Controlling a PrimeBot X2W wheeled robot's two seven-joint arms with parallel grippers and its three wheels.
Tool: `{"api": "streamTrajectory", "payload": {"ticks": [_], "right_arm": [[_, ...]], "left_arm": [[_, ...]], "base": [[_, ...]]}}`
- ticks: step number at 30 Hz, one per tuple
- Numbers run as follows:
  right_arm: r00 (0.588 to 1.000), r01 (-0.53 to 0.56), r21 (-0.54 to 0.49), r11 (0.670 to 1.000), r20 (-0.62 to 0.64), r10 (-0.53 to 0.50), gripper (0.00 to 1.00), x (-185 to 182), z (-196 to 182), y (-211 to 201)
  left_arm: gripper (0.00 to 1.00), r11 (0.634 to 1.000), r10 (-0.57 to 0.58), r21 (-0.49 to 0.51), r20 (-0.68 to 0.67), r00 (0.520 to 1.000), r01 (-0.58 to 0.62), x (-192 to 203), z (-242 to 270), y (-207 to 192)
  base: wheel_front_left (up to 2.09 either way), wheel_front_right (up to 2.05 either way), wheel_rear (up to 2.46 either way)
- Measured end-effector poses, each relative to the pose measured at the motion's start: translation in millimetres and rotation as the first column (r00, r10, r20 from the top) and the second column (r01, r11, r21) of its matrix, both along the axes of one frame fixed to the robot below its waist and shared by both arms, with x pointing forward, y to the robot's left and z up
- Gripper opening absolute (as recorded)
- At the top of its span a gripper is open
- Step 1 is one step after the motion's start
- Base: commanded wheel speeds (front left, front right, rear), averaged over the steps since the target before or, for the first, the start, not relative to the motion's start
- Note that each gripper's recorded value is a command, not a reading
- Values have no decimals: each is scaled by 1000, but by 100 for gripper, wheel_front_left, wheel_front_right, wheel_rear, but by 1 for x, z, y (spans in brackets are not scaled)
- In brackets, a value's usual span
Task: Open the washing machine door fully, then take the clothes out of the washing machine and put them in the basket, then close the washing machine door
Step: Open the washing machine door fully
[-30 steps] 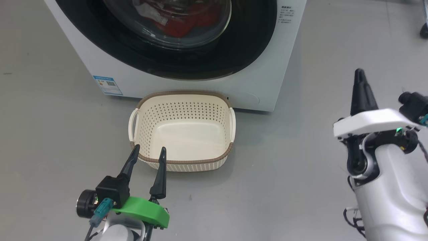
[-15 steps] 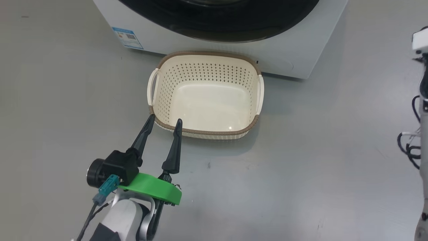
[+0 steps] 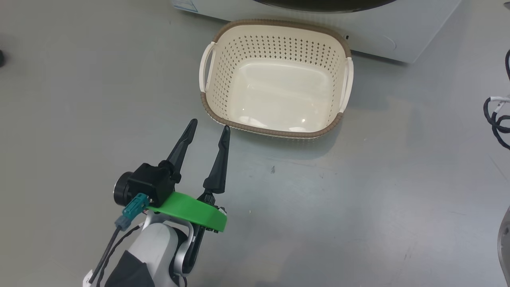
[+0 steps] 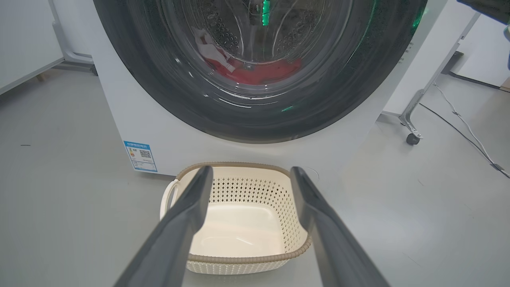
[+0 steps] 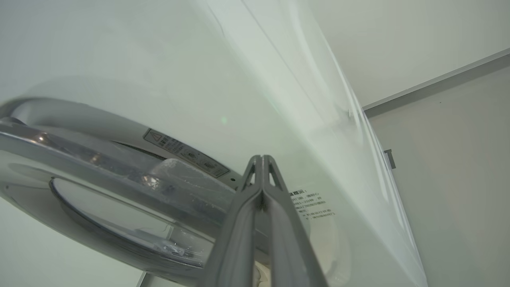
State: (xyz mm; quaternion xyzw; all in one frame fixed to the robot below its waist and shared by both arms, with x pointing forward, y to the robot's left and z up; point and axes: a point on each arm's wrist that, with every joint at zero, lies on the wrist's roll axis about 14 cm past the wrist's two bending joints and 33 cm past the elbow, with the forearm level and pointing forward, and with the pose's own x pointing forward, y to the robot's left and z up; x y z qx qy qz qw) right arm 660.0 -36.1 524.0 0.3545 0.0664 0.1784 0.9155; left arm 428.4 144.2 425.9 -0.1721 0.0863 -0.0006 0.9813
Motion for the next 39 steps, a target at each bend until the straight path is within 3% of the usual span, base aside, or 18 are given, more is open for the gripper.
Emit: {"api": "streamTrajectory", "payload": {"ticks": [12,24,34,39], "right_arm": [[984,-133,122,983,-101,146,0,17,-16,47],[969,-157,226,962,-155,194,0,23,-15,53],[950,-185,308,933,-186,249,0,22,-12,55],[937,-202,394,897,-189,294,0,20,-4,59]], "left_arm": [[100,998,53,38,-29,998,-52,-2,-8,20],[100,997,64,45,-38,997,-63,-3,-10,22],[100,997,60,43,-40,997,-58,-2,-11,19],[100,998,58,35,-33,998,-57,0,-9,18]], "base": [[0,0,0],[0,0,0],[0,0,0],[0,0,0]]}}
